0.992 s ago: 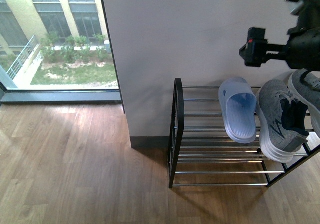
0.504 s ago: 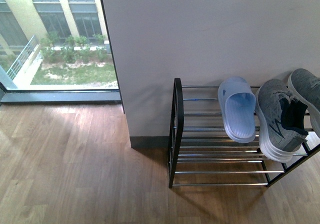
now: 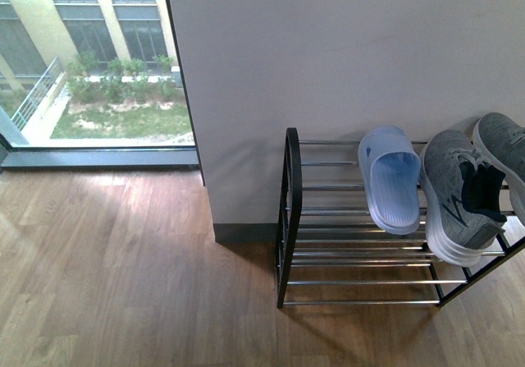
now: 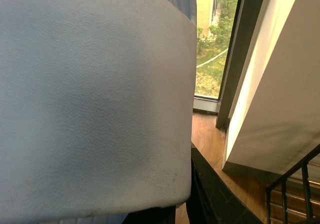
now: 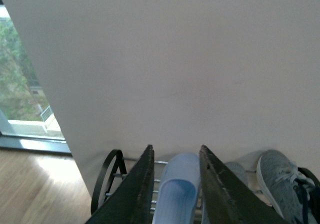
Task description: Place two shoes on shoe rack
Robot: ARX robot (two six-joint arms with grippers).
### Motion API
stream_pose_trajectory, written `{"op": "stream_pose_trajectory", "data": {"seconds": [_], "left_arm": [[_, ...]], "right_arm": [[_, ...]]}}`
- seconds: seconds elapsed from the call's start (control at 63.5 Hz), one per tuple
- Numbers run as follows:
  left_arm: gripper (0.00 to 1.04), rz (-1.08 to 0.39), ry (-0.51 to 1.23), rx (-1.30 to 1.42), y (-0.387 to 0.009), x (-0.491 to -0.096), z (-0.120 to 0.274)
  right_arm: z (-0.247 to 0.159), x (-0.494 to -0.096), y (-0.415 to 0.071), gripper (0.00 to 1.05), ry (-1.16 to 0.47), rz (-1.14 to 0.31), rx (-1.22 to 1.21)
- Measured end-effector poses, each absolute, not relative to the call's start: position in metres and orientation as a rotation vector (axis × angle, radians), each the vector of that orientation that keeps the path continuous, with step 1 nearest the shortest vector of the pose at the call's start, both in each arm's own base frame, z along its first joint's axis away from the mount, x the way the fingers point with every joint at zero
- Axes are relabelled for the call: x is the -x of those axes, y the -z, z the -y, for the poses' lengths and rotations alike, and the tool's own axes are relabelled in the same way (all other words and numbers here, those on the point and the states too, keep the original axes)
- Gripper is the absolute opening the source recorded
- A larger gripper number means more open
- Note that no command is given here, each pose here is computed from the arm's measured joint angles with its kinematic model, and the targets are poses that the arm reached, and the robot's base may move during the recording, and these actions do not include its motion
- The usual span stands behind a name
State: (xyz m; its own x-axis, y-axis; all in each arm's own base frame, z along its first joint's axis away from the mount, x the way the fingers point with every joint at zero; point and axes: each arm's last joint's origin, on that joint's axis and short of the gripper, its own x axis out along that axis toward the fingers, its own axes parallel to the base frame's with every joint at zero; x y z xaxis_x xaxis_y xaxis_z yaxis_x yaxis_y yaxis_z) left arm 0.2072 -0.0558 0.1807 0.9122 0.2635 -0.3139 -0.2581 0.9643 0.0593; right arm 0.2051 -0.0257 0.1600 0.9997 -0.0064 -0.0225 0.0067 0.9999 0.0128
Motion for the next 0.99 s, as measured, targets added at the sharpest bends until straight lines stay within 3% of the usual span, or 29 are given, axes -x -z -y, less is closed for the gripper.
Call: {"op": "stream_pose_trajectory", "data": {"seconds": [0.142, 0.992], "left_arm": [[0.02, -0.326, -0.269, -0.017, -0.181, -0.207, 0.056], [0.02, -0.326, -0.269, -0.017, -0.181, -0.207, 0.056]], "right_arm": [[0.019, -0.191, -0.161, 0.01, 0.005, -0.015, -0.006], [0.0, -0.135, -0.169, 0.02, 0.004, 0.007, -0.003]]}}
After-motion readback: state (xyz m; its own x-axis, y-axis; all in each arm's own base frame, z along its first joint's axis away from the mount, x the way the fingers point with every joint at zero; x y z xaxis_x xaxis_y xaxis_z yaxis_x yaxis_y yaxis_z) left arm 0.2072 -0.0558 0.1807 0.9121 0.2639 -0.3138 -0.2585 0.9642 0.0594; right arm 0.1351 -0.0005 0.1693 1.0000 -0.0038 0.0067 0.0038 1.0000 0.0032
